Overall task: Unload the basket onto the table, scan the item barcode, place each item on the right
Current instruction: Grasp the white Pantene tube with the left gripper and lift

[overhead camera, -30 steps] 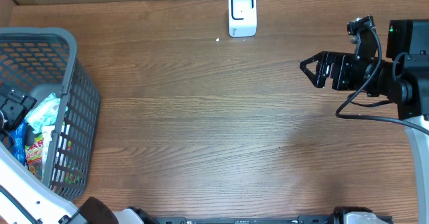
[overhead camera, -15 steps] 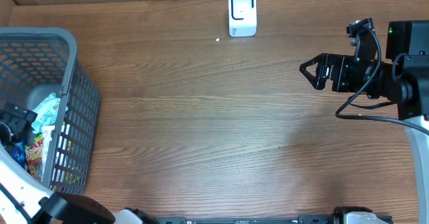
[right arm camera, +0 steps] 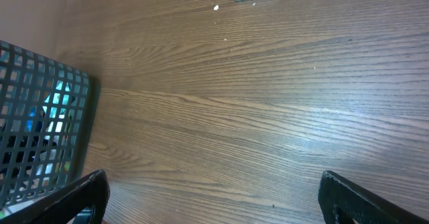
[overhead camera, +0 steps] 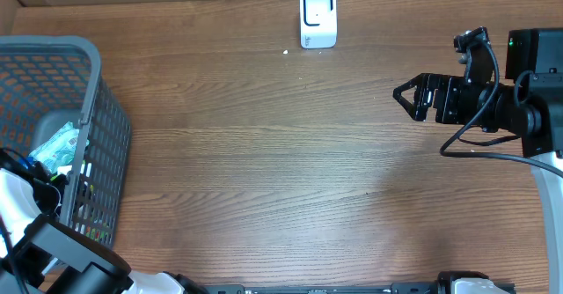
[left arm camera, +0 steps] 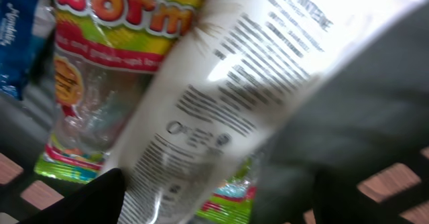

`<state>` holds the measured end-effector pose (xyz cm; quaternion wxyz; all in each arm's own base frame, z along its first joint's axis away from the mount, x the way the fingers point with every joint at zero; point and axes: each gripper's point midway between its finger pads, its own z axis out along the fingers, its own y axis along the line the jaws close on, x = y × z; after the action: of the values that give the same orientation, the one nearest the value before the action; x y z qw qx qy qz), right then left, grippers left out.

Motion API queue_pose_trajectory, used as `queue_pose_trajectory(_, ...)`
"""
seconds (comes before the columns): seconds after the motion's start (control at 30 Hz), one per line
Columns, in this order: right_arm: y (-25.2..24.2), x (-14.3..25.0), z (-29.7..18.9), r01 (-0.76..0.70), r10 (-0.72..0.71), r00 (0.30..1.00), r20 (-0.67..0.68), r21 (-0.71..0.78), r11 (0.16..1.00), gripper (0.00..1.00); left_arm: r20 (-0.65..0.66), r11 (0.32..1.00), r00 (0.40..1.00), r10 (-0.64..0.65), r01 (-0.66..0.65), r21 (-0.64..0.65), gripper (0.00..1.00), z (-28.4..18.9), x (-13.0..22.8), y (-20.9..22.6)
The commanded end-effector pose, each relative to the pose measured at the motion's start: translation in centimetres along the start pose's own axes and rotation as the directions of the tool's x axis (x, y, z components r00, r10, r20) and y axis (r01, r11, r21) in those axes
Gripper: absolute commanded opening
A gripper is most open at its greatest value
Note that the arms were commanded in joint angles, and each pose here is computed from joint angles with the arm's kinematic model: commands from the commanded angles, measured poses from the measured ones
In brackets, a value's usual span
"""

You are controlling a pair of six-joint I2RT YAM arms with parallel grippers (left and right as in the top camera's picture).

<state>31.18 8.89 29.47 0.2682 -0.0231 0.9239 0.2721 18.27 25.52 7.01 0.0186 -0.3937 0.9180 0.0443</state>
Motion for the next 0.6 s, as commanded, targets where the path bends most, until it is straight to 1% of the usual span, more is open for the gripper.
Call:
queue_pose_trajectory(0.0,0.6,-0.5,-0.4,0.016,-0.016,1.0,0.016,-0.009,1.0,1.0,-0.027,1.0,0.999,0.022,-0.023,-0.017,0.79,1.5,0.3,0.4)
queue_pose_trajectory(0.07,0.6,-0.5,-0.4,0.015,-0.015,1.0,0.015,-0.009,1.0,1.0,-0.005,0.999,1.0,0.021,-0.021,-0.032,0.8,1.5,-0.3,0.6)
queue_pose_trajectory(0.17,0.5,-0.3,-0.4,0.011,-0.01,1.0,0.007,-0.008,1.0,1.0,0.023,0.996,1.0,0.021,-0.019,-0.084,0.83,1.5,-1.1,1.6)
queue_pose_trajectory(0.23,0.5,-0.2,-0.4,0.009,-0.009,1.0,0.006,-0.008,1.0,1.0,0.031,0.996,0.999,0.026,-0.023,-0.081,0.83,1.7,-1.4,1.5)
queue_pose_trajectory(0.27,0.5,-0.2,-0.4,0.009,-0.009,1.0,0.006,-0.008,1.0,1.0,0.028,0.998,0.999,0.028,-0.026,-0.061,0.79,2.2,-1.5,1.1)
queue_pose_trajectory(0.3,0.5,-0.3,-0.4,0.01,-0.01,1.0,0.007,-0.008,1.0,1.0,0.014,0.999,0.999,0.032,-0.032,-0.009,0.62,2.7,-1.4,0.1)
queue_pose_trajectory(0.33,0.5,-0.3,-0.4,0.01,-0.01,1.0,0.007,-0.008,1.0,1.0,-0.003,0.999,0.999,0.032,-0.032,0.041,0.47,2.9,-1.0,-0.9)
queue_pose_trajectory(0.37,0.3,-0.3,-0.4,0.01,-0.01,1.0,0.009,0.005,1.0,1.0,-0.029,0.99,1.0,-0.012,0.016,0.139,0.29,3.2,-0.6,-2.8)
queue_pose_trajectory(0.4,0.1,-0.4,-0.4,0.01,-0.01,1.0,0.012,0.018,1.0,1.0,-0.044,0.98,0.998,-0.05,0.057,0.191,0.26,3.3,-0.6,-3.9)
queue_pose_trajectory(0.43,0.0,-0.4,-0.4,0.011,-0.012,1.0,0.015,0.025,1.0,1.0,-0.057,0.972,0.996,-0.073,0.084,0.219,0.25,3.4,-0.5,-4.5)
queue_pose_trajectory(0.5,0.0,-0.7,-0.4,0.016,-0.017,1.0,0.025,0.027,1.0,1.0,-0.08,0.97,0.993,-0.082,0.098,0.222,0.22,3.6,-0.2,-4.9)
queue_pose_trajectory(0.53,0.0,-0.9,-0.4,0.003,-0.004,0.999,0.035,0.025,1.0,1.0,-0.089,0.976,0.993,-0.076,0.092,0.196,0.19,3.7,0.0,-4.7)
queue_pose_trajectory(0.57,0.0,-1.0,-0.4,-0.005,0.004,0.999,0.038,0.025,1.0,1.0,-0.088,0.98,0.993,-0.075,0.09,0.179,0.13,3.8,0.0,-4.4)
